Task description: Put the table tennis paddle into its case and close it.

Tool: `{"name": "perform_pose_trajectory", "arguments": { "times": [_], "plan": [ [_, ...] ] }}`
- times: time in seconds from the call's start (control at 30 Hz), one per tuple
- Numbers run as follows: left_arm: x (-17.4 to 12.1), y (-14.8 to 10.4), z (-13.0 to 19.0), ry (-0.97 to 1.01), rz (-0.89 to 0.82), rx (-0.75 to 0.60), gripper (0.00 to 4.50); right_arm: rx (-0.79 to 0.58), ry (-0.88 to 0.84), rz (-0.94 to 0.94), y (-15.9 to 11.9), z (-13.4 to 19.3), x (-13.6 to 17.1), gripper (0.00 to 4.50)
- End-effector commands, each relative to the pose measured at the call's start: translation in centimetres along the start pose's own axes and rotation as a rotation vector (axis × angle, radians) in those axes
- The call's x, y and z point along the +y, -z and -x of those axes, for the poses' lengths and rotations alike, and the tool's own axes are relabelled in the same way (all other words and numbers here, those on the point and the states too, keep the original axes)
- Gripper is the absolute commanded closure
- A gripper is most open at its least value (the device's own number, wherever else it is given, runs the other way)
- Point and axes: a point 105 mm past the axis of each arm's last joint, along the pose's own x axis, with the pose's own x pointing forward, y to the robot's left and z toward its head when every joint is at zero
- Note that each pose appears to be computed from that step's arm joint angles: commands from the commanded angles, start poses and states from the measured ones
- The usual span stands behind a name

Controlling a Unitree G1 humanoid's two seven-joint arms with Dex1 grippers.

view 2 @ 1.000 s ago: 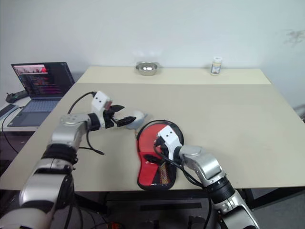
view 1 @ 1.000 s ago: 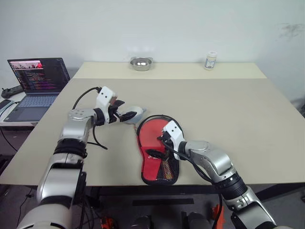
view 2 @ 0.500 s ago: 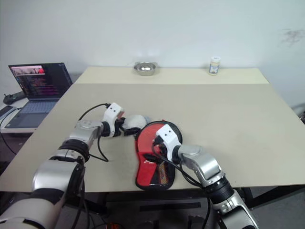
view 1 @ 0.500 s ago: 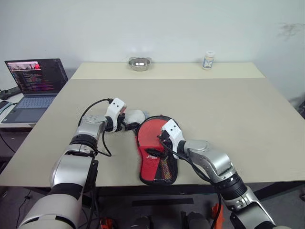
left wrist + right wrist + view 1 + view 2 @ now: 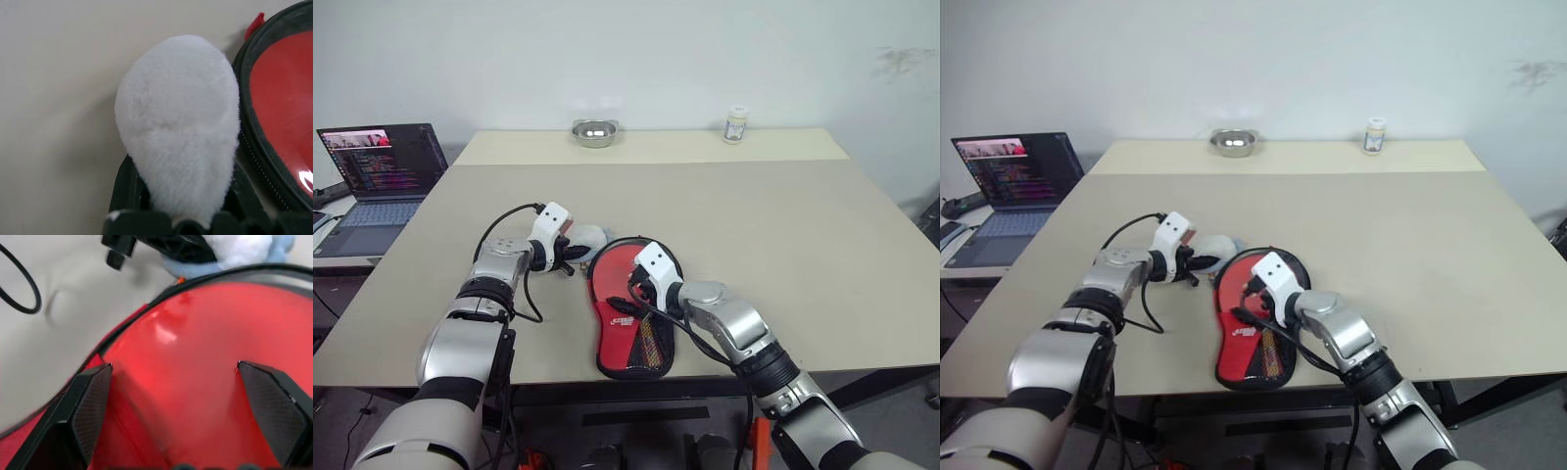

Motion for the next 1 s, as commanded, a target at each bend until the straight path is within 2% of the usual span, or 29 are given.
{"name": "perform_pose_trajectory", "arguments": {
  "times": [0.03, 0.23, 0.4, 0.6, 0.7, 0.9, 1.0],
  "plan": [
    [0.9, 0.4, 0.0, -0.081, -0.029, 0.04, 3.9, 0.039, -0.016, 0.022, 0.7, -0.2, 0.5, 0.0],
    [2.5, -1.9, -0.2, -0.256, -0.181, 0.048, 3.91, 0.125, -0.009, 0.02, 2.7, 0.1, 0.2, 0.0],
    [2.0, -6.9, -1.7, -0.396, -0.568, 0.059, 3.91, 0.239, -0.04, 0.003, 5.1, 0.5, 0.6, 0.0],
    [-1.0, -10.8, -3.9, -0.434, -1.0, 0.053, 3.91, 0.316, -0.07, -0.009, 7.3, 1.1, 1.9, 0.0],
    [-2.5, -12.0, -4.6, -0.427, -1.162, 0.038, 3.91, 0.339, -0.085, -0.009, 8.0, 1.6, 2.6, 0.0],
    [-6.9, -14.4, -6.6, -0.376, -1.373, -0.056, 3.91, 0.359, -0.11, -0.021, 8.7, 2.2, 3.9, 0.0],
    [-10.2, -16.4, -7.5, -0.338, -1.467, -0.16, 3.91, 0.358, -0.114, -0.022, 8.6, 2.2, 4.2, 0.0]
  ]
}}
